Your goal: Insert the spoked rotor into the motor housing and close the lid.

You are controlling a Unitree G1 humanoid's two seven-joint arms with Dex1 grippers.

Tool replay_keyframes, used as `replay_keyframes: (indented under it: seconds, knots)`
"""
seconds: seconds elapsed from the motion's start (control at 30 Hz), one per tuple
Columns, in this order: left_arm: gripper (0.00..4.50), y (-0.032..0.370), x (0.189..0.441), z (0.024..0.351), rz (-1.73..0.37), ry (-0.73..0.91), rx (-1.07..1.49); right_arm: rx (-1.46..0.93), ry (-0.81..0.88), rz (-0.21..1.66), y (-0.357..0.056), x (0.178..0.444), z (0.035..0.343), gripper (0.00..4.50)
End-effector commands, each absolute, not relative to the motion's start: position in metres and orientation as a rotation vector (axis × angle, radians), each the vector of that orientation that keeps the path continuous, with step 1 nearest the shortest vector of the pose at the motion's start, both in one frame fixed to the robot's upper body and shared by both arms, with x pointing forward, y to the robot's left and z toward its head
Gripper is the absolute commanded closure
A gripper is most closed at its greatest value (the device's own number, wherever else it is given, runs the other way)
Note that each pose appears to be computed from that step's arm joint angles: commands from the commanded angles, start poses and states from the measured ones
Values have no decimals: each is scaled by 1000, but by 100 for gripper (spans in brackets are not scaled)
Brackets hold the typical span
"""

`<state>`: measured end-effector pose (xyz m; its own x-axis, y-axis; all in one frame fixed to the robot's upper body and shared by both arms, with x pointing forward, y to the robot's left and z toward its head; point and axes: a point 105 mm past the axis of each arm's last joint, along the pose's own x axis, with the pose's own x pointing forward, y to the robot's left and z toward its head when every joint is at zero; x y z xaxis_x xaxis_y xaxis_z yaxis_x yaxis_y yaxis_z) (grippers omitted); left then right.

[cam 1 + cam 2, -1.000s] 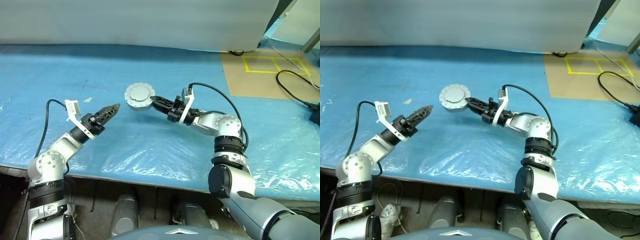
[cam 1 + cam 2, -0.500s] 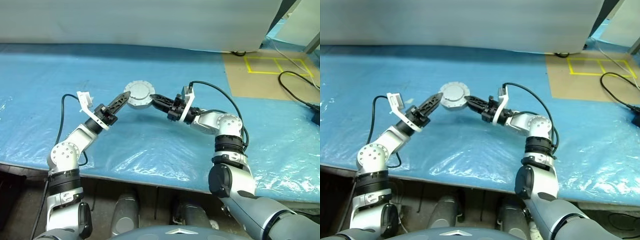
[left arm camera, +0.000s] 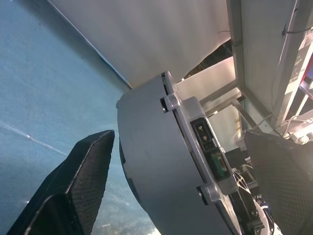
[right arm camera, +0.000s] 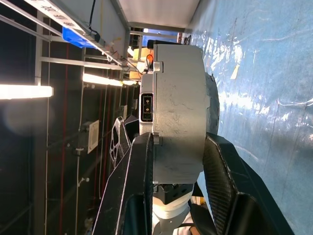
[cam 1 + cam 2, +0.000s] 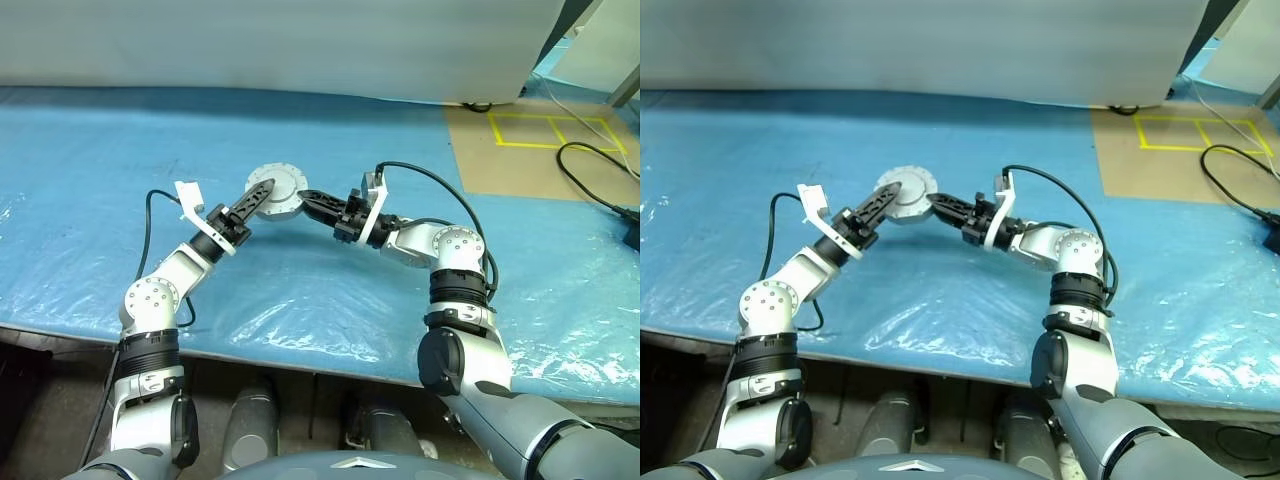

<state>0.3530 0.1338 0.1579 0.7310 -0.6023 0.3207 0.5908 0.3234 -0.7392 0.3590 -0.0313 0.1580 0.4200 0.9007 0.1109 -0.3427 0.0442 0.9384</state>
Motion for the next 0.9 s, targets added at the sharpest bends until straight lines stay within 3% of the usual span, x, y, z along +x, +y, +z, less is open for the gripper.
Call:
replay_keyframes:
  seconds: [0.03,0.3,0.9]
  knots:
    - [6,131,356,168,-794,-22,-1025,1154,514,1143,-29,356,187,342]
    - [6,129,362,151,-728,56,-1252,1144,527,1141,-29,354,184,342]
    - [6,117,356,145,-769,134,-1176,1145,529,1137,-28,354,183,342]
